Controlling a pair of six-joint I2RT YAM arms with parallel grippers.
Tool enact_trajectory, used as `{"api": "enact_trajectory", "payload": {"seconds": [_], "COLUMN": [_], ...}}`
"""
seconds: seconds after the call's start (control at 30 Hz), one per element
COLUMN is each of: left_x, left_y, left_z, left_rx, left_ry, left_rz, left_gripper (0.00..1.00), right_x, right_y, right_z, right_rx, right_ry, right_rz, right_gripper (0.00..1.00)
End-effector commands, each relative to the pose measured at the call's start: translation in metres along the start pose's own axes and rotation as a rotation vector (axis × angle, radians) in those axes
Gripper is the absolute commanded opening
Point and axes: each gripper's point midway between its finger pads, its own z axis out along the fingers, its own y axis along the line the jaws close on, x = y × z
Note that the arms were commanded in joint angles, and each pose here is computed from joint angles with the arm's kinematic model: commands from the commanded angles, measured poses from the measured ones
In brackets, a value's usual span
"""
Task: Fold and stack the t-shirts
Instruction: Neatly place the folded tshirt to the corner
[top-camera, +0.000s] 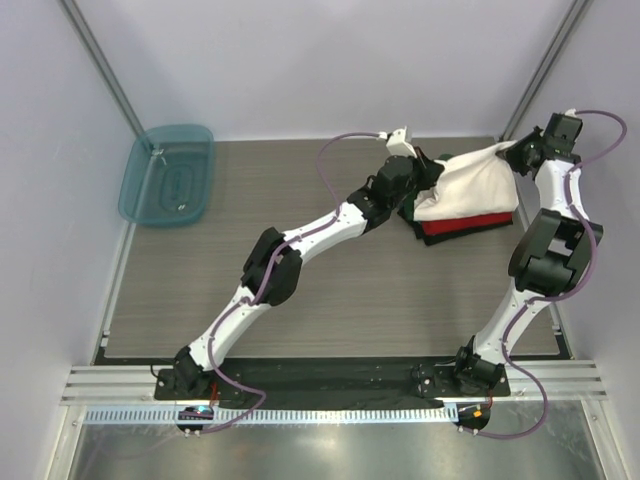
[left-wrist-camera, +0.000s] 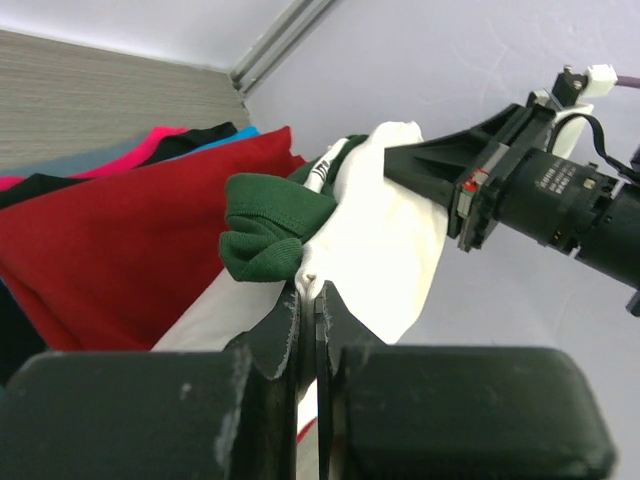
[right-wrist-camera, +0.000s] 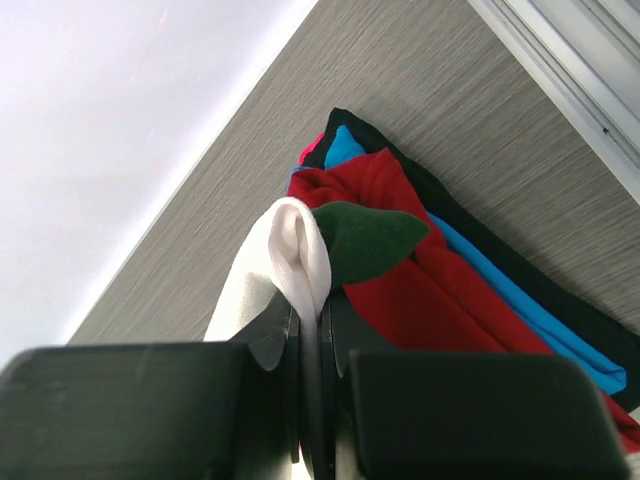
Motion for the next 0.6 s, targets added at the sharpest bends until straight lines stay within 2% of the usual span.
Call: {"api": "enact_trajectory", "payload": {"seconds": [0.0, 0.1, 0.27, 0.43, 0.57], "left_x": [-0.067, -0.078, -0.058, -0.047, -0.044], "left_y": [-0.086, -0.115, -0.144, -0.153, -0.151], "left_z": [-0.03, -0.048, -0.063, -0.068, -0.067], "left_rx": [0.161, 0.209, 0.241, 0.24, 0.226], "left_ry": [-0.122, -0.141, -0.12, -0.107, -0.102], "left_rz": [-0.011, -0.017, 0.0, -0.009, -0.012], "left_gripper": [0.0, 0.0, 0.0, 0.0, 0.0], "right_x": [-0.071, -0.079, -0.088, -0.086, -0.078], "right_y": [0.045, 0.048, 0.048, 0.036, 0.027], "right_z": [-0.058, -0.083, -0.113, -0.118, -0.103], "right_rx": [-0.068, -0.083, -0.082, -0.067, -0.056], "right_ry": [-0.241, -0.265, -0.288, -0.281, -0.242], "right_rz": [-0.061, -0.051, -0.054, -0.045, -0.031], "right_gripper": [0.01, 0.01, 0.01, 0.01, 0.01]}}
